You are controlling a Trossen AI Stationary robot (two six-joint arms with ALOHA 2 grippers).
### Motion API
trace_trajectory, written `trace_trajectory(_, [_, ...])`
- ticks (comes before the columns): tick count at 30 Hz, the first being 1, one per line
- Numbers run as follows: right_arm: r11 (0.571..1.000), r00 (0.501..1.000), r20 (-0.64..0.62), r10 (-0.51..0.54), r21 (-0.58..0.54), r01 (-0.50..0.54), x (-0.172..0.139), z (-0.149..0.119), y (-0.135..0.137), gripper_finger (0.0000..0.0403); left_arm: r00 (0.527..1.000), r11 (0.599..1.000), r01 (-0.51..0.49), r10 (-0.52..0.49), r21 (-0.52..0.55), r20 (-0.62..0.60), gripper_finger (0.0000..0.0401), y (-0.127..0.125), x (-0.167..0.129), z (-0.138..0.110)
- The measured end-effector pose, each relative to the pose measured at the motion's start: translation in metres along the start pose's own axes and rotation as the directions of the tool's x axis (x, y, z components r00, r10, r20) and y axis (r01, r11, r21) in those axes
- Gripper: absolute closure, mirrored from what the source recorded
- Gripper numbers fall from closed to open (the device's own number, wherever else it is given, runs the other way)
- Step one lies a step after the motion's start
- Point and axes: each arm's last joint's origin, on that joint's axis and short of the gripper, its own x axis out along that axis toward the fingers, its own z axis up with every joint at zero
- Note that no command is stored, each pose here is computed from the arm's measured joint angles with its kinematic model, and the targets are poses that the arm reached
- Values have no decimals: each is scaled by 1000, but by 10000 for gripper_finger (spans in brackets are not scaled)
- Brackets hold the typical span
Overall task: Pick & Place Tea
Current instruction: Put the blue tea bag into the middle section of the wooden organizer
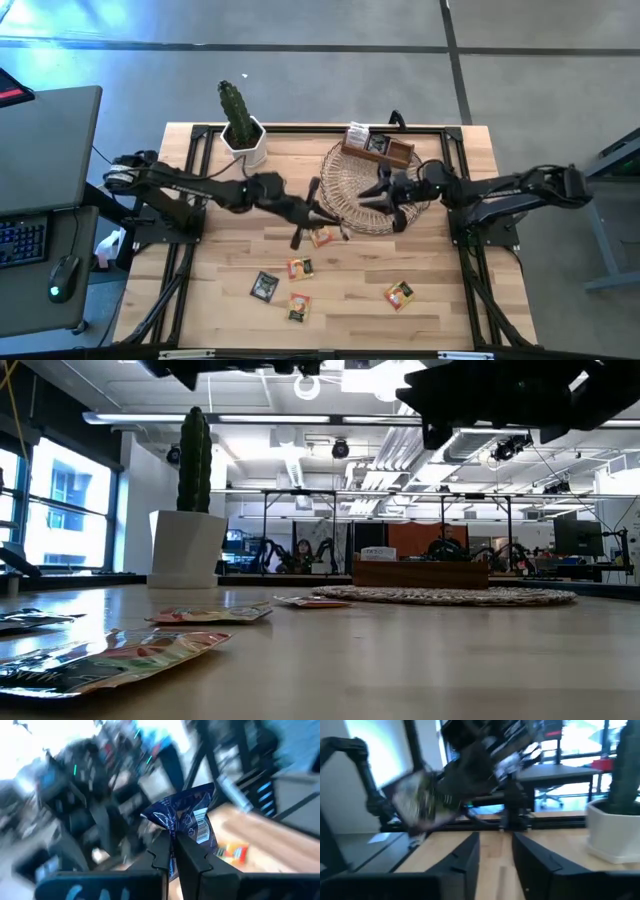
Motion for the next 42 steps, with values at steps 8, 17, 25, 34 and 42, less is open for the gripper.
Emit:
trace_trajectory(8, [996, 998, -9, 68, 50, -67, 40, -1, 11, 221, 917, 938, 233, -299, 256, 262, 389, 23, -12, 1])
trace_trajectory(17, [977, 982, -14, 189, 102, -187, 93, -2, 13, 221, 891, 912, 266, -356, 311, 282, 389, 22, -13, 0])
trace_trajectory(25, [938, 946, -25, 322, 143, -316, 110, -3, 15, 248, 856, 886, 354, -436, 299, 277, 389, 18, -13, -3])
trace_trajectory(34, [919, 925, 29, 379, 107, -379, 107, 5, 18, 262, 858, 884, 375, -444, 278, 257, 389, 17, -13, -5])
trace_trajectory(42, [925, 930, 19, 366, 100, -366, 107, 4, 17, 258, 862, 883, 360, -438, 300, 255, 389, 17, -13, -5])
